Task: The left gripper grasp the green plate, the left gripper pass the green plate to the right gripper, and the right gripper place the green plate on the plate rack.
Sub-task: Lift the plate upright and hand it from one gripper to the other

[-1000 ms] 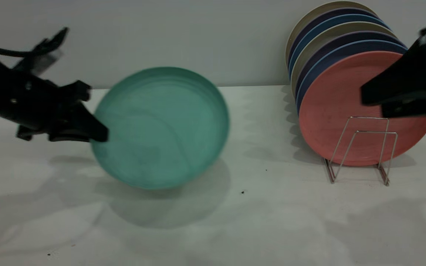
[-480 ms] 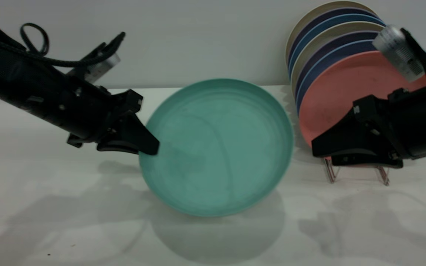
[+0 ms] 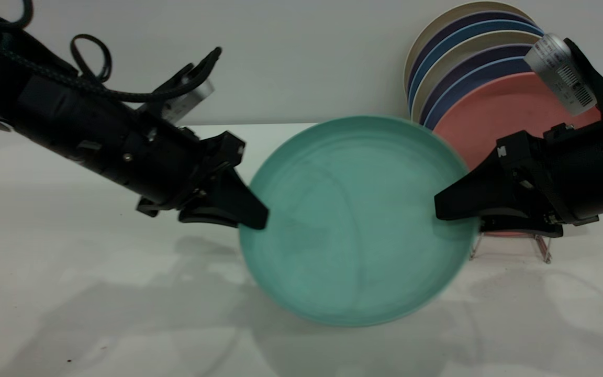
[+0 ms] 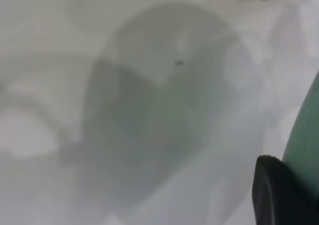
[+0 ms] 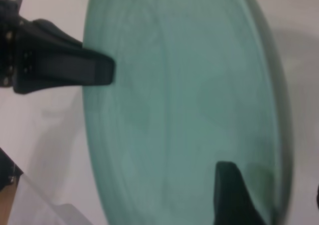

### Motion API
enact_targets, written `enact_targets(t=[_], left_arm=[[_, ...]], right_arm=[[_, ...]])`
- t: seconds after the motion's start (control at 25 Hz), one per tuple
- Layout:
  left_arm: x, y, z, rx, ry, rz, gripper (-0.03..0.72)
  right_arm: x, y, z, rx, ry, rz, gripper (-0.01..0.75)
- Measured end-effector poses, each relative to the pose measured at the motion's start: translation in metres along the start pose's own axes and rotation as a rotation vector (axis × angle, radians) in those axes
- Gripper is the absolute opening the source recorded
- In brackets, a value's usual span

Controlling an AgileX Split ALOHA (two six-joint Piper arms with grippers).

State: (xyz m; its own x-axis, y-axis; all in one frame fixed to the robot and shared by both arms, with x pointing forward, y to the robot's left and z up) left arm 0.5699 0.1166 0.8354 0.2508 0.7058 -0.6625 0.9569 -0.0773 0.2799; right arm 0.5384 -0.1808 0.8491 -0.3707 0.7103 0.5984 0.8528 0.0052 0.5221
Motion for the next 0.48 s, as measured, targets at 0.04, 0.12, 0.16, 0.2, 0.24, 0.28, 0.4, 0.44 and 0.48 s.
enact_targets(t=[0.04,0.12,0.16,0.2,0.24,0.28,0.4,0.44,0.48], left_arm=[[-0.004,0.0,0.001,-0.001,-0.017,0.0,0.014],[-0.008,0.0,0.002,-0.004,-0.037,-0.002,0.014],[-0.008,0.0,0.002,-0.005,-0.041,-0.001,0.014],[-0.008,0.0,0.002,-0.006,-0.042,0.0,0.014],[-0.008,0.001,0.001,-0.007,-0.044,-0.002,0.016],[-0.009,0.0,0.001,-0.004,-0.051,-0.001,0.021],[-0.01,0.0,-0.005,0.005,-0.107,-0.016,0.07],[-0.012,0.0,-0.008,0.011,-0.136,-0.023,0.107],[-0.012,0.001,-0.012,0.014,-0.164,-0.032,0.149]], right_arm=[[0.0,0.0,0.0,0.0,0.0,0.002,0.402],[0.0,0.0,0.0,0.0,0.0,0.014,0.344],[0.0,0.0,0.0,0.0,0.0,0.016,0.293],[0.0,0.0,0.0,0.0,0.001,0.017,0.228],[0.0,0.0,0.0,-0.001,0.003,0.017,0.152],[0.001,0.0,0.0,-0.002,0.006,0.02,0.096],[0.0,0.0,0.0,-0.002,-0.002,0.027,0.065],[0.0,0.0,0.0,-0.003,-0.002,0.027,0.065],[-0.001,0.0,0.0,-0.003,-0.003,0.021,0.065]])
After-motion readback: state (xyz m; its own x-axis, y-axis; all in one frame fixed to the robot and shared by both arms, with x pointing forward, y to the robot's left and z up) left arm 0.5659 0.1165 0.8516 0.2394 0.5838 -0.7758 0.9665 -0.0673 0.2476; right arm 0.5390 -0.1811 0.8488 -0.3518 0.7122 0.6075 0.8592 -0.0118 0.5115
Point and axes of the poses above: a point on each arm's last joint axis where the gripper is mounted, z pointing out along that axis toward the gripper, x along the wrist's bending axis when the last joint is at zero, y = z × x, the point moved 5 cm from there along z, pointing out along that axis toward the gripper, and after that the axes turned 4 degrees about -z, right-handed, at the moved point
